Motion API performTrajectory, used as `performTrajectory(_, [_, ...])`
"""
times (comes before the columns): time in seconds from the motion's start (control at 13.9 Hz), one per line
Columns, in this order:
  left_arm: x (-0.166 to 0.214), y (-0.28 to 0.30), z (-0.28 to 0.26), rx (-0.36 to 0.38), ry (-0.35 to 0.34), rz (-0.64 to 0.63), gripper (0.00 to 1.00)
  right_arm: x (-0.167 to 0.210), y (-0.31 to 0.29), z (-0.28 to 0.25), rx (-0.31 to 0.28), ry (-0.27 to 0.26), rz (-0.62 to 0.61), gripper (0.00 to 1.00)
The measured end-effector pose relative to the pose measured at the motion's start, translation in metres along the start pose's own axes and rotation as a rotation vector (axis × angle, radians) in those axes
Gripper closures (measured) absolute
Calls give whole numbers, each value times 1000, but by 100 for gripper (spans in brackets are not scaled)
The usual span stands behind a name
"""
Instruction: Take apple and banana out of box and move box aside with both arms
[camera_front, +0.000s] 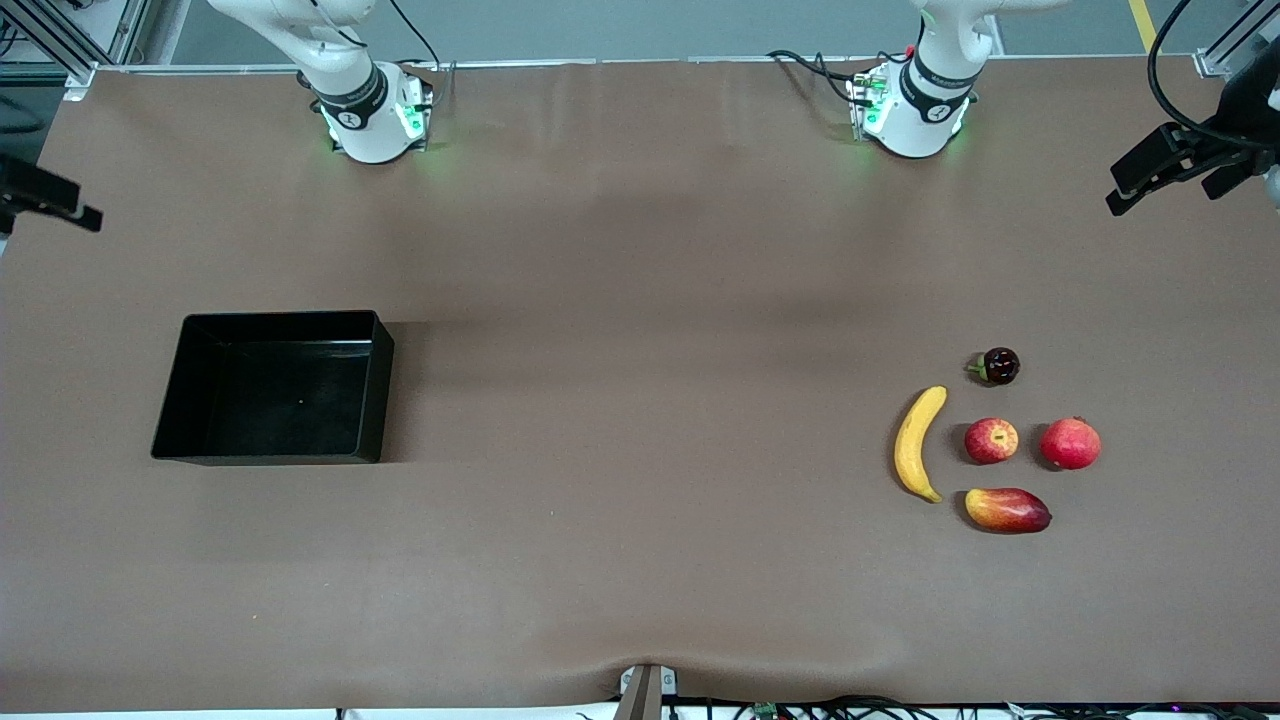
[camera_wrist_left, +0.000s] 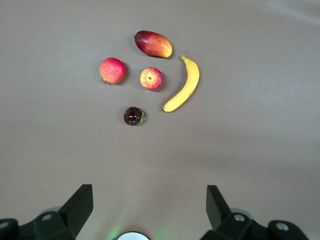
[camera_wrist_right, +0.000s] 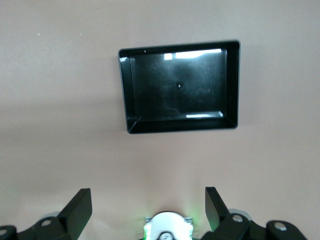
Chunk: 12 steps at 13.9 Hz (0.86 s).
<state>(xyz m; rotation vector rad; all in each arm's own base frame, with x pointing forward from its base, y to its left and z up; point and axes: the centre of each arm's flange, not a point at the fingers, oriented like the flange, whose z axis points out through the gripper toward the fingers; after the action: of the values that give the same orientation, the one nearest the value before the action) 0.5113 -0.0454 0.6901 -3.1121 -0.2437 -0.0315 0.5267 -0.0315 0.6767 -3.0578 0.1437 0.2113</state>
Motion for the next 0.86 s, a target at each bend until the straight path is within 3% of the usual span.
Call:
performTrajectory(0.29, [1, 0, 0, -2, 7, 0, 0, -25, -17, 15, -11, 13, 68, 0])
performTrajectory(0.86, [7, 4, 5, -2, 11, 7, 0, -23, -12, 8, -5, 53, 88, 0])
